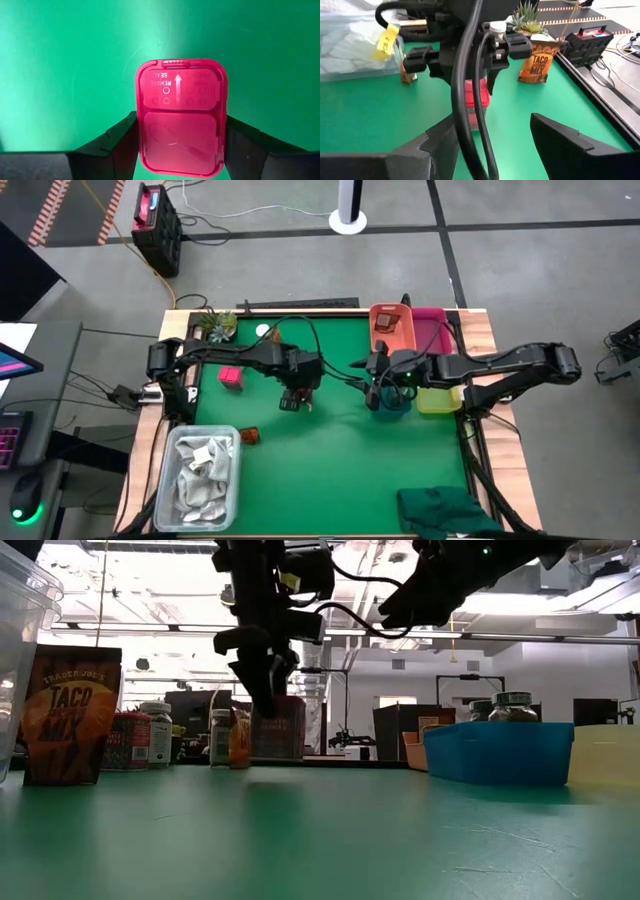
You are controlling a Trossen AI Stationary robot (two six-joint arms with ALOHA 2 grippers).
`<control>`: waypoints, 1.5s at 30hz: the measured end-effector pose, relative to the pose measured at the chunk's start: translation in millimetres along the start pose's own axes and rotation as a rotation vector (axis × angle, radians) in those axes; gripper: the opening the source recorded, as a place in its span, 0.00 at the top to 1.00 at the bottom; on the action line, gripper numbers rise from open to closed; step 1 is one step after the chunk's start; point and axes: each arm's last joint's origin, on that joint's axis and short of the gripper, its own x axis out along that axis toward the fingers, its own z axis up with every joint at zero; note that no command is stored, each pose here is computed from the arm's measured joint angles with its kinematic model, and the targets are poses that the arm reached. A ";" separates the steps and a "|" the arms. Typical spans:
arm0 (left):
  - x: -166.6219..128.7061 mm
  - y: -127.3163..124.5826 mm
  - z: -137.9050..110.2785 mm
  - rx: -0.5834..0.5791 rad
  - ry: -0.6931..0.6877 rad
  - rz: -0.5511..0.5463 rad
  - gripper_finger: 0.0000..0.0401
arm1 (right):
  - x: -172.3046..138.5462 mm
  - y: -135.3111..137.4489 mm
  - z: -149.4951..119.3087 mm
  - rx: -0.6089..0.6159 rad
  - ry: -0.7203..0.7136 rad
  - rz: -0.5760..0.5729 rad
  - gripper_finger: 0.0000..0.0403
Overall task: Sort spices by type
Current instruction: Put the right red seasoning can into the red bin
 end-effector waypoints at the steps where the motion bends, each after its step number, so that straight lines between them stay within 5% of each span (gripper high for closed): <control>1: 0.1 0.5 -0.4 -0.003 0.002 0.000 0.43 | 0.3 -1.1 -0.5 0.002 0.003 -0.004 0.34; 16: -5.2 2.0 0.3 -0.044 0.020 0.013 0.21 | -0.1 0.2 -1.1 -0.017 0.009 -0.001 0.34; 29: -66.6 9.1 1.5 -0.122 -0.005 0.052 0.18 | 1.2 -1.5 -12.1 -0.030 0.062 -0.008 0.34; 37: -104.3 -4.3 -34.1 -0.216 -0.328 0.147 0.18 | 0.2 0.1 -12.2 -0.021 0.040 -0.006 0.34; 45: -107.0 -26.2 -52.7 -0.313 -0.887 0.216 0.18 | 1.5 4.3 -7.2 0.016 -0.021 -0.031 0.34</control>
